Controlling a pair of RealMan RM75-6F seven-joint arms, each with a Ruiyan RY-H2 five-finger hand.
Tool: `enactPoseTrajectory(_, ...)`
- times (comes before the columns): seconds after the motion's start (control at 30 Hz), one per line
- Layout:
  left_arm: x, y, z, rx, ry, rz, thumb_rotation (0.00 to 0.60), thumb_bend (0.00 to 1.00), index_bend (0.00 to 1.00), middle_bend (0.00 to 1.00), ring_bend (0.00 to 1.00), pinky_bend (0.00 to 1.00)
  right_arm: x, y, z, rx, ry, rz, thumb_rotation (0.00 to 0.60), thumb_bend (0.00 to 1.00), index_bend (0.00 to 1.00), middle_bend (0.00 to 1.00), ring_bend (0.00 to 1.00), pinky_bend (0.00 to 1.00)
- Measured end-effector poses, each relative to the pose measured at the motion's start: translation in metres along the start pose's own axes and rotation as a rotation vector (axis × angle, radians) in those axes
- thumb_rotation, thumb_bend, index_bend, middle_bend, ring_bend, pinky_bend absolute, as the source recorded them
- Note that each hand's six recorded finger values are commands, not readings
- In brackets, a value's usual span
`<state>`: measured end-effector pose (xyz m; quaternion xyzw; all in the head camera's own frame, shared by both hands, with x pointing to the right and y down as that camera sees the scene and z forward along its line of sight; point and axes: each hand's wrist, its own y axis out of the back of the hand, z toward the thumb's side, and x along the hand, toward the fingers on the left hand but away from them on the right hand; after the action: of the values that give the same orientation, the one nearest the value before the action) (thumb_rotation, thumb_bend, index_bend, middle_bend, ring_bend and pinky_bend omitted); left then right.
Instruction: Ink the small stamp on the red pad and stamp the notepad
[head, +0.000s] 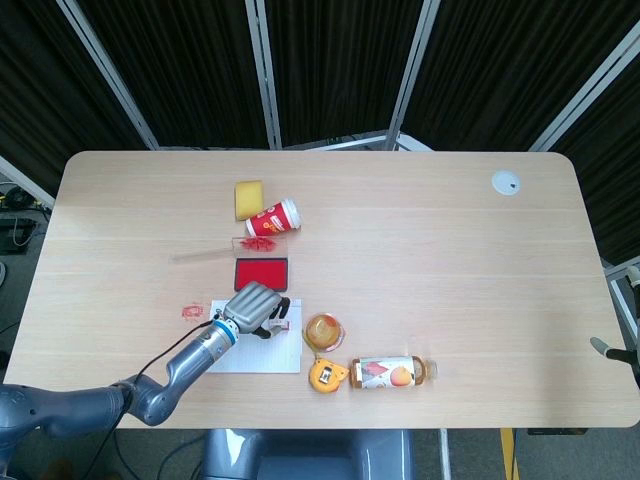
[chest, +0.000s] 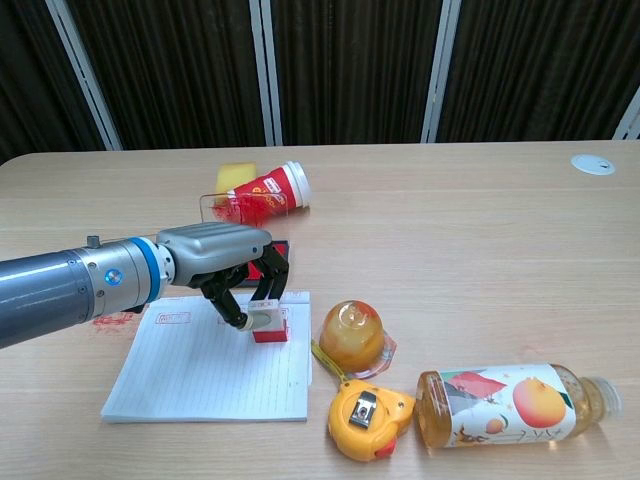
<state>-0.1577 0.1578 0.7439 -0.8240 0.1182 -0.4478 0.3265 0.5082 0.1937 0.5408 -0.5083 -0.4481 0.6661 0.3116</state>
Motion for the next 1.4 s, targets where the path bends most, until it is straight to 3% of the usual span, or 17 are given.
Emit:
enactPoseTrajectory(0.87, 0.002, -0.008, -0.006, 0.013, 0.017, -0.011, 0.600, 0.38, 0.60, 0.59, 0.84, 0.88, -0.001, 0.000, -0.001, 0.001, -0.004, 0.000, 0.600, 0.00, 0.00, 0.00, 0.00, 0.00)
enactPoseTrajectory(1.4, -0.003, 0.006, -0.002, -0.004, 0.001, 0.022, 0.600, 0.38, 0.60, 0.59, 0.84, 0.88, -0.001, 0.000, -0.001, 0.001, -0.004, 0.000, 0.600, 0.00, 0.00, 0.00, 0.00, 0.00)
